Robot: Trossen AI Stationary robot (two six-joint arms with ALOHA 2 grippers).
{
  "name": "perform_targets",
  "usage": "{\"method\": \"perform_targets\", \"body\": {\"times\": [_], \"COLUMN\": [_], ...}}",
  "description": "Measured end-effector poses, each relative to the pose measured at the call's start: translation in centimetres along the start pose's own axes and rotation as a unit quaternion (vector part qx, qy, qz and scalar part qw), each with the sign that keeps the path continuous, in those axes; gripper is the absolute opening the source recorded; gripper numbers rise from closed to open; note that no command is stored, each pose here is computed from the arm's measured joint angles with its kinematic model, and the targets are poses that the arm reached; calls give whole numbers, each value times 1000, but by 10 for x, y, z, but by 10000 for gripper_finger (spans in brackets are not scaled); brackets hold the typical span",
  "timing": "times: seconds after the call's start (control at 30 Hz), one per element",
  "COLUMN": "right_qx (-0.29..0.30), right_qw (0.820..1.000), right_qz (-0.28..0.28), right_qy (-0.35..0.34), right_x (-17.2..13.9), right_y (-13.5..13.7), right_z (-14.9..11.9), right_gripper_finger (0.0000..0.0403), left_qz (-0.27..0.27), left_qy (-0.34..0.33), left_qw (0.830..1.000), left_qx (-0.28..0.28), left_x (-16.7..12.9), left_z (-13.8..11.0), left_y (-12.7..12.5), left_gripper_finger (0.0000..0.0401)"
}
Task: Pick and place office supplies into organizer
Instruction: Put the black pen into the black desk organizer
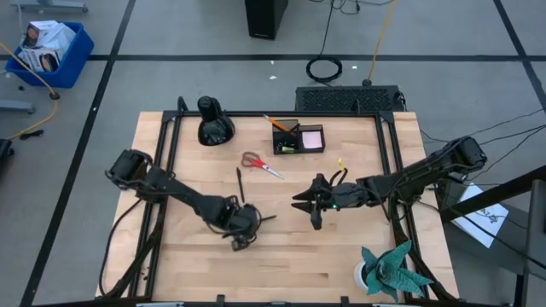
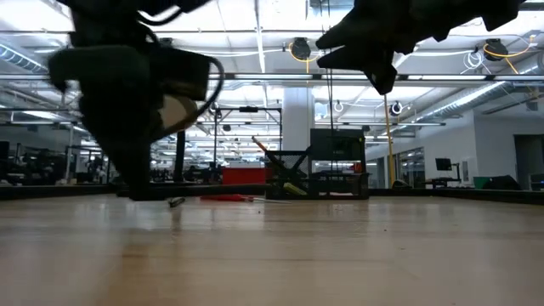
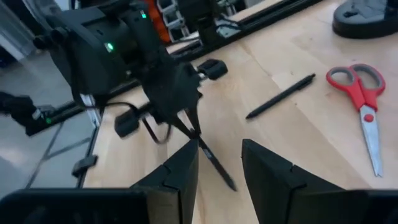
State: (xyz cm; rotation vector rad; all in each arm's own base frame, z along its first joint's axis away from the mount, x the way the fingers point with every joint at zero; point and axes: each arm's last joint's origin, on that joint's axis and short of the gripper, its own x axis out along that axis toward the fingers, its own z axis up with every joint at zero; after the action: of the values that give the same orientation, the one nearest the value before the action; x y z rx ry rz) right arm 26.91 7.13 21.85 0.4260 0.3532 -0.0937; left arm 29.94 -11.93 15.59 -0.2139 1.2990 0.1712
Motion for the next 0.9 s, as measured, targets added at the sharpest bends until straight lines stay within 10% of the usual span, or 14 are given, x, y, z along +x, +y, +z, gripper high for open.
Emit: {"method": "perform_targets", "body": {"times": [0.47, 0.9], "right_qx": [94, 136], "right_qw": [995, 975], "right_qz": [-24, -15], "right_qy": [-26, -177], "right_x": [-2, -70], "right_y": [-12, -59], "right_z": [5, 25], "right_gripper_finger": [114, 114], "left_qz": [-55, -229], "left_qy": [-108, -258], "left_qw": [976, 893], "left_qx": [-179, -290], "left_x": [0, -19], "left_z": [40, 91], "left_y": [19, 28], "left_gripper_finger": [42, 42]}}
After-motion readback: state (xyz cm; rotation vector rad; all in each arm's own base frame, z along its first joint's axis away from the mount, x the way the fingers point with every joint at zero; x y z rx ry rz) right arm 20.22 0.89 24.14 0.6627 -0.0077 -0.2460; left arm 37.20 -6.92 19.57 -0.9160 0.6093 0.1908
